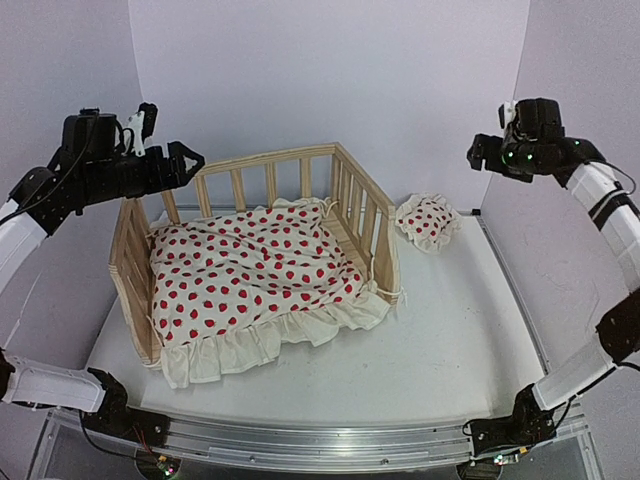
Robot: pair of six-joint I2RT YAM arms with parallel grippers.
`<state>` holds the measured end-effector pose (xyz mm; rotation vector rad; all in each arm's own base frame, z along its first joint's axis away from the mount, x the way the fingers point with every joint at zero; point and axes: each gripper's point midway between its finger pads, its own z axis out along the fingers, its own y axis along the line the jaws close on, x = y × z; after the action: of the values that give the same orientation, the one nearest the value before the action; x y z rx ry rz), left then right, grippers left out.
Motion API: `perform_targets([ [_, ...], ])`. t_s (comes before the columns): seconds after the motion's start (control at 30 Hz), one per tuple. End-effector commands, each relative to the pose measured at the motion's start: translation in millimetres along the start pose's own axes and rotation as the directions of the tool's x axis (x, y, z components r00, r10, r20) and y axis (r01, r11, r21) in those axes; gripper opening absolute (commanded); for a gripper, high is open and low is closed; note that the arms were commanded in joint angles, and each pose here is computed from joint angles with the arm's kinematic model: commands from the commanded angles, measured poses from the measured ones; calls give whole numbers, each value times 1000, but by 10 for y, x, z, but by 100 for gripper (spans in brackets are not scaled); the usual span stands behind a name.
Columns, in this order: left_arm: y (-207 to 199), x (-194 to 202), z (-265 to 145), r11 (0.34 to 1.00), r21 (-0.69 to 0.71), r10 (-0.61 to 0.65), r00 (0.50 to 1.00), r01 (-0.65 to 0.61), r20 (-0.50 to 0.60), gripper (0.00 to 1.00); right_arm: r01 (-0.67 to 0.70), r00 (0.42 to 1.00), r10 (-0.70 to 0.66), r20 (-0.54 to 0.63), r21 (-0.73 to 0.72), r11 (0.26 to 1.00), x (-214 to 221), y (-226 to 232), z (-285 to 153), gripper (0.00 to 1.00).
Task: Set up the pet bed
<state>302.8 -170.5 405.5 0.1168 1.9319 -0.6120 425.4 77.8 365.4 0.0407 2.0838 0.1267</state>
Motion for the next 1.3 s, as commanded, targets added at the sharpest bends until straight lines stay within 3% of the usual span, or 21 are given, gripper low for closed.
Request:
perform_targets([
  [0.0, -165, -62, -13, 995, 97, -15, 1000, 13, 26, 94, -249, 953, 234, -193, -59, 967, 725, -273, 1152, 95],
  [0.1, -205, -3, 15, 991, 128, -33, 999, 32, 9, 94, -343, 925, 324, -201, -71, 937, 942, -407, 1689, 94],
  [0.27, -260, 81, 61, 984, 168, -47, 999, 50, -20, 94, -374, 912, 362, -191, -29, 927, 1207, -565, 2369, 93],
  [0.67, -326, 112, 27, 976, 210, -60, 998, 65, -32, 94, -453, 881, 428, -203, -97, 886, 1622, -667, 3274, 96],
  [0.8, -354, 166, 44, 969, 229, -80, 995, 91, -57, 94, -476, 875, 461, -147, -95, 874, 1599, -736, 3538, 98],
  [0.87, -362, 188, 42, 966, 236, -89, 994, 101, -62, 94, -489, 869, 478, -132, -73, 869, 1625, -789, 3651, 89],
  [0.9, -373, 190, 35, 964, 244, -93, 994, 105, -62, 94, -498, 862, 489, -131, -51, 865, 1706, -831, 3708, 77],
  [0.97, -407, 170, 16, 957, 265, -105, 993, 116, -56, 94, -506, 859, 495, -134, -64, 860, 1749, -815, 3750, 63],
  [1.07, -529, 113, -3, 935, 326, -128, 990, 142, -62, 91, -509, 861, 499, -101, -170, 844, 1544, -675, 3642, 10],
  [1.1, -575, 88, -5, 924, 349, -144, 987, 158, -65, 90, -520, 854, 512, -97, -215, 827, 1429, -602, 3559, 0],
  [1.17, -719, 47, -7, 886, 425, -167, 983, 184, -78, 85, -556, 824, 559, -89, -316, 769, 1050, -635, 3280, 0],
  [1.27, -1000, 6, -6, 813, 546, -187, 979, 202, -83, 83, -543, 797, 598, -90, -539, 643, 381, -381, 2473, 0],
])
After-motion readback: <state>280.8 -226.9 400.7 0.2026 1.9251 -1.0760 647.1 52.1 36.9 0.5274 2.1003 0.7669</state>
